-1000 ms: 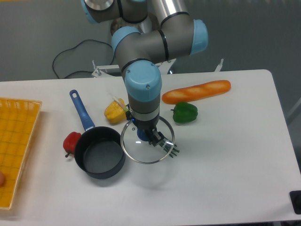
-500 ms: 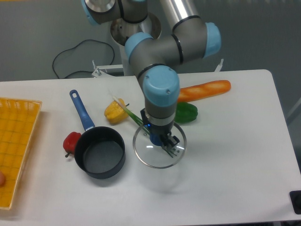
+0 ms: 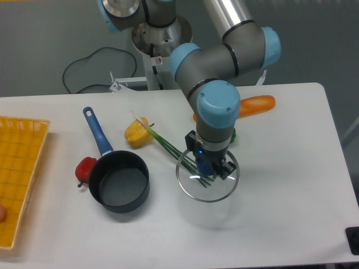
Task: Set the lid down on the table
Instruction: 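Carry the glass lid away from the saucepan, past the green onions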
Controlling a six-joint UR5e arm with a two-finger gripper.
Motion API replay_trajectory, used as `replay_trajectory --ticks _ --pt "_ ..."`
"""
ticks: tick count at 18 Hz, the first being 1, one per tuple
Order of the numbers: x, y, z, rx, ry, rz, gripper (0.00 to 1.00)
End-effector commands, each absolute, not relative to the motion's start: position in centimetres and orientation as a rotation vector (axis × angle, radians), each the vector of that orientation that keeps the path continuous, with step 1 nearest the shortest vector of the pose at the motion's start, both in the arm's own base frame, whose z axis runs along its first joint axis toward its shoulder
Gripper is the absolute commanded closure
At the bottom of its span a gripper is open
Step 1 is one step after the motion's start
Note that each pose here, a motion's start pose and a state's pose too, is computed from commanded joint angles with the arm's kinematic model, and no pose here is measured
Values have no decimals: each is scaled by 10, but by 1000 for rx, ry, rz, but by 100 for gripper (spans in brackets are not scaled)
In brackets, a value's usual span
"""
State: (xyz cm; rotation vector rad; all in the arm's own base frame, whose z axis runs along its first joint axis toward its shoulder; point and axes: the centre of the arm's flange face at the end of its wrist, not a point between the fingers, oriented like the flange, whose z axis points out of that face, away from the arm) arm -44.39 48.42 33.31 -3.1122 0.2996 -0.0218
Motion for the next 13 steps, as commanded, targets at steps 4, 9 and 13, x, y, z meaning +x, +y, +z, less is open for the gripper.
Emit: replay_trajectory --ticks 4,9,13 --pt "-462 469 321 -3134 84 -48 47" --pt "-495 452 294 -3134 0 -52 47" --pt "-510 446 275 -3135 -3 -52 47"
